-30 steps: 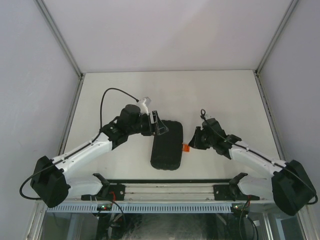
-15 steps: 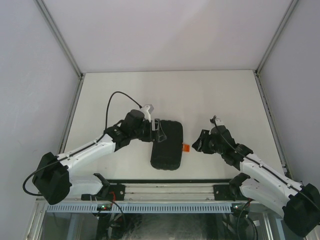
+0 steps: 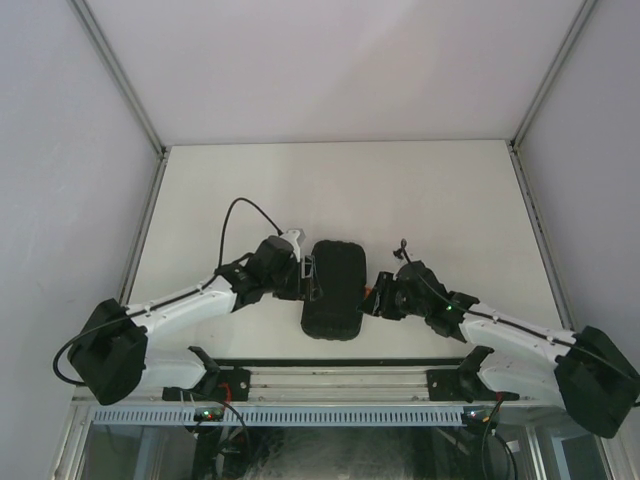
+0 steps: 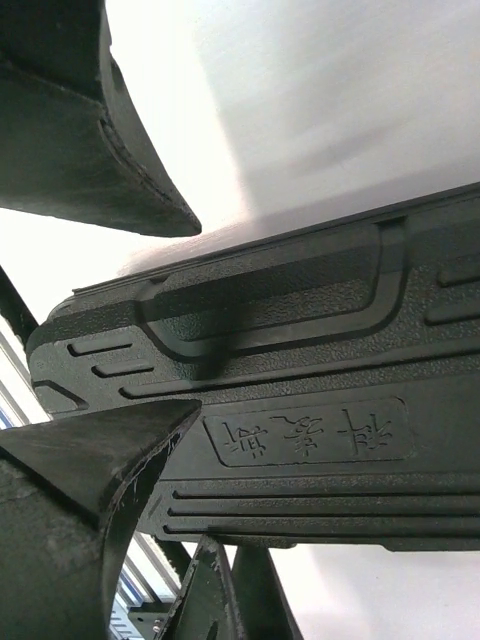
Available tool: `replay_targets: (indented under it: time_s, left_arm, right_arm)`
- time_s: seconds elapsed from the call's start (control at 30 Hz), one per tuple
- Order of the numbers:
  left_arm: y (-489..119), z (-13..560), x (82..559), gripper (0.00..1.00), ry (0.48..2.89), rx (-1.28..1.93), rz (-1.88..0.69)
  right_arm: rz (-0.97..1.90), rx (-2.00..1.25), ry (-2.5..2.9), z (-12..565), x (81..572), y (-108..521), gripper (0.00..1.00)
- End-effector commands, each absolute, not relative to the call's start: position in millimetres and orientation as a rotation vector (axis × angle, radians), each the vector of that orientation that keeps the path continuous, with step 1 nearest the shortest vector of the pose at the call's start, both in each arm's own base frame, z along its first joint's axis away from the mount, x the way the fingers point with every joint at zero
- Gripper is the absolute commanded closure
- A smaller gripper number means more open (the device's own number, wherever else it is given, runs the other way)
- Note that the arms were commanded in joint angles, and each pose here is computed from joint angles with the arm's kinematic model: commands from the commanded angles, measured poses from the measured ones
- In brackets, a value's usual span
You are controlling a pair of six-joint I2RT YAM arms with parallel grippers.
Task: Sort the tools into containers
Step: Close the storage box at the center of the board.
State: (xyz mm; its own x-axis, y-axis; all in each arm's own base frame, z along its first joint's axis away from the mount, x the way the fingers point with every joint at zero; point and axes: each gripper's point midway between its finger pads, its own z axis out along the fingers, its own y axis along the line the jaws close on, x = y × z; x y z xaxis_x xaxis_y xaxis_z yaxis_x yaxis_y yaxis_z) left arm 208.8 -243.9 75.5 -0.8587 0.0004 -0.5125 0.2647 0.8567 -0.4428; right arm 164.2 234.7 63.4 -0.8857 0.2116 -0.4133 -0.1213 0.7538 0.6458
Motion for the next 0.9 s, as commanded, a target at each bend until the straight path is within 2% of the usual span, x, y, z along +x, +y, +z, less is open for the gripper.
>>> replay_targets:
  time_s: [0.0, 0.13, 0.33, 0.6, 0.7, 0.87]
  left_arm:
    - [-255.4, 74.7, 205.3, 0.31, 2.508, 0.199, -0.756]
    - [-264.6, 73.5, 201.2, 0.34, 2.519, 0.219, -0.774]
    - [-272.8, 77.8, 201.2, 0.35, 2.506, 0.228, -0.802]
    - [-276.9, 87.7, 209.0, 0.33, 2.486, 0.220, -0.794]
    - [-271.0, 90.5, 215.6, 0.30, 2.482, 0.202, -0.736]
    - [-264.7, 99.7, 224.6, 0.29, 2.448, 0.169, -0.698]
  right_arm:
    - [1.039, 0.135, 2.426, 72.9, 181.3, 255.5, 0.62]
    - [0.996, 0.139, 2.440, 66.4, 190.9, 257.8, 0.67]
    - [1.007, 0.116, 2.455, 62.7, 207.5, 260.9, 0.81]
    - [1.002, 0.056, 2.460, 66.2, 232.2, 262.0, 0.83]
    - [0.989, 0.040, 2.438, 74.5, 236.6, 254.4, 0.79]
    - [0.926, -0.008, 2.368, 97.5, 237.7, 234.3, 0.62]
